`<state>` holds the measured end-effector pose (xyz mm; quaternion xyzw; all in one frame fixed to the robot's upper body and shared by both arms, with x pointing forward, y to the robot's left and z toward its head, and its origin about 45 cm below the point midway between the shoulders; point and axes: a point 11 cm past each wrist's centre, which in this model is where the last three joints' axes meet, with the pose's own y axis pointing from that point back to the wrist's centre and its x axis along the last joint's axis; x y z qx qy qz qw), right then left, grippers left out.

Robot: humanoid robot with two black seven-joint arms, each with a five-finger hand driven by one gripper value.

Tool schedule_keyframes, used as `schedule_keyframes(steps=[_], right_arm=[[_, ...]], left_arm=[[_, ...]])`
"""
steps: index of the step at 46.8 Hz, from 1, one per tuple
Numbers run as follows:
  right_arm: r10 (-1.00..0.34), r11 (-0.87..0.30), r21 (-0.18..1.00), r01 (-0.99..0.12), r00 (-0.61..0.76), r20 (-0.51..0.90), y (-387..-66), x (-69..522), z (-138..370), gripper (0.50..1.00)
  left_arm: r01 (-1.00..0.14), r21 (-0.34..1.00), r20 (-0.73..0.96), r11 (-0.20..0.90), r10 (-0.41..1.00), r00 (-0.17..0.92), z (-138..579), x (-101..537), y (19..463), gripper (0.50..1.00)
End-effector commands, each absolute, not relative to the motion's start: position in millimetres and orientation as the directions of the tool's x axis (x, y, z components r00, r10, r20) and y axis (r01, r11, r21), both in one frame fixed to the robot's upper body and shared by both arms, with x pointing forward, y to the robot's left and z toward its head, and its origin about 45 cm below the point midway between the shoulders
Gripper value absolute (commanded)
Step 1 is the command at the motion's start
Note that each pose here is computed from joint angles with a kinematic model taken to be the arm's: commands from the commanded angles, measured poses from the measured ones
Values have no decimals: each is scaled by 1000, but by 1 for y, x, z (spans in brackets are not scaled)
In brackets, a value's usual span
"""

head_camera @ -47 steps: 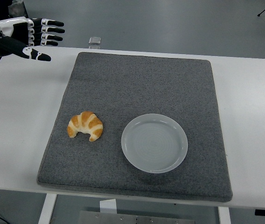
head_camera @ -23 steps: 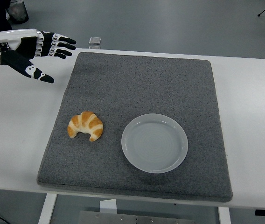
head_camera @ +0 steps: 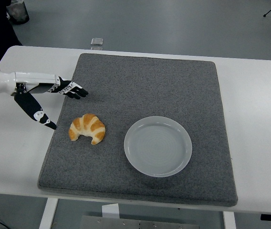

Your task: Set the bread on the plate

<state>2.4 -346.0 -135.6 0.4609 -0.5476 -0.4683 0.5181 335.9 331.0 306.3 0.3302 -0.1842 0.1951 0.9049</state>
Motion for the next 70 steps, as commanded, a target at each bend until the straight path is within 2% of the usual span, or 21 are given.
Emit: schedule_keyframes(steps=[1,7,16,25,31,57,70], right_arm=[[-990,137,990,-19,-38,136,-346,2,-136,952],[-990,137,990,-19,-38,136,-346,2,-136,952],[-990,137,990,-19,-38,136,-346,2,-136,954],[-990,137,990,-19,-38,136,-346,2,-136,952],[-990,137,990,-19,-38,136,-346,2,-136,952],[-990,137,990,-19,-38,136,-346,2,-136,952],[-990,137,990,-19,-38,136,-346,2,-136,952]], left_arm=[[-484,531,482,696,221,848,295,334,329,994],[-524,525,545,671,207,812,277,335,325,994],[-621,434,641,653,261,722,260,343,312,994],[-650,429,721,627,195,664,239,340,309,994],[-687,383,764,618,206,611,228,343,302,994],[-672,392,765,629,184,618,211,340,291,992],[-667,400,774,628,159,613,210,339,292,932]])
